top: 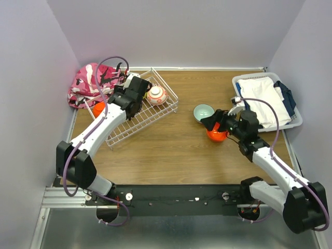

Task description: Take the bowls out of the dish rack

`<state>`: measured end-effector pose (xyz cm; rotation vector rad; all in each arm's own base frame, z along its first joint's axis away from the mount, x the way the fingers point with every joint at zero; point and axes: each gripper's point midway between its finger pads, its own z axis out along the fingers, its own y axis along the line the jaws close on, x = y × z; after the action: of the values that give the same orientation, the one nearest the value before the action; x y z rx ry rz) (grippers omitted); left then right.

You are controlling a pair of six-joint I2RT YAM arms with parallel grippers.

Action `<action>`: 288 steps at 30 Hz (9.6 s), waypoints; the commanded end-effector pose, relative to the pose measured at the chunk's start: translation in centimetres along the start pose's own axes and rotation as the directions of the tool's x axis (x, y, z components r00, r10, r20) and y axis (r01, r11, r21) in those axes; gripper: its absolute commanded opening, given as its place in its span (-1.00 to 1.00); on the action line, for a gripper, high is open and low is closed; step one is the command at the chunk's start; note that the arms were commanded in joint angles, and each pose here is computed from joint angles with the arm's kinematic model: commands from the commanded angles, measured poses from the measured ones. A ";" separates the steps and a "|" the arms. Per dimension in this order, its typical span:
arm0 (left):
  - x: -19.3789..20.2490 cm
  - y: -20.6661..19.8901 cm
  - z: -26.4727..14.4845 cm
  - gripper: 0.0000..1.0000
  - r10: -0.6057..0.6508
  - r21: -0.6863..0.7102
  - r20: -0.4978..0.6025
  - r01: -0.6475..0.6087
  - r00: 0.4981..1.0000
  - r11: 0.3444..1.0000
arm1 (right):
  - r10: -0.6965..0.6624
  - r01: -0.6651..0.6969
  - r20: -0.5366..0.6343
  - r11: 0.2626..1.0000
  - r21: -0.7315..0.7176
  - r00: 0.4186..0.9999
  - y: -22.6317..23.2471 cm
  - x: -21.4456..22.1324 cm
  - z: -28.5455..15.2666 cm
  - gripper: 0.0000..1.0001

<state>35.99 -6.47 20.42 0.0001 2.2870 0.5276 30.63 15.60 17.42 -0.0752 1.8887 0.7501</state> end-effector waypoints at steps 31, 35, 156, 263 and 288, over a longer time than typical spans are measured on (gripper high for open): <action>-6.6 -9.0 -15.2 0.17 -0.664 0.920 -0.047 0.292 0.746 0.263 | 0.200 -0.303 -0.264 0.843 -0.444 0.944 12.5 -0.6 5.2 0.98; -5.7 -10.1 -15.9 0.16 -0.666 0.937 -0.120 0.306 0.736 0.170 | 0.220 -0.333 -0.288 0.834 -0.440 0.932 13.1 0.0 6.0 0.96; -1.3 -1.9 7.1 0.98 0.312 -0.066 0.093 -0.307 0.945 0.949 | -0.179 0.180 -0.028 0.981 0.076 0.984 3.5 -1.3 2.6 1.00; -7.1 -1.7 -0.1 -0.98 -0.547 0.582 0.033 0.429 0.836 0.691 | -0.015 -0.099 -0.321 0.937 -0.335 0.947 13.5 -0.8 9.4 0.95; -9.4 -5.9 -11.0 -0.98 -0.707 0.905 -0.250 0.419 0.661 0.071 | 0.192 -0.343 -0.395 0.869 -0.358 0.899 15.1 0.0 14.5 0.82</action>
<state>37.28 -16.01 26.63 -0.3594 1.8905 -1.0688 36.00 33.83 19.40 -0.2310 2.1091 1.3298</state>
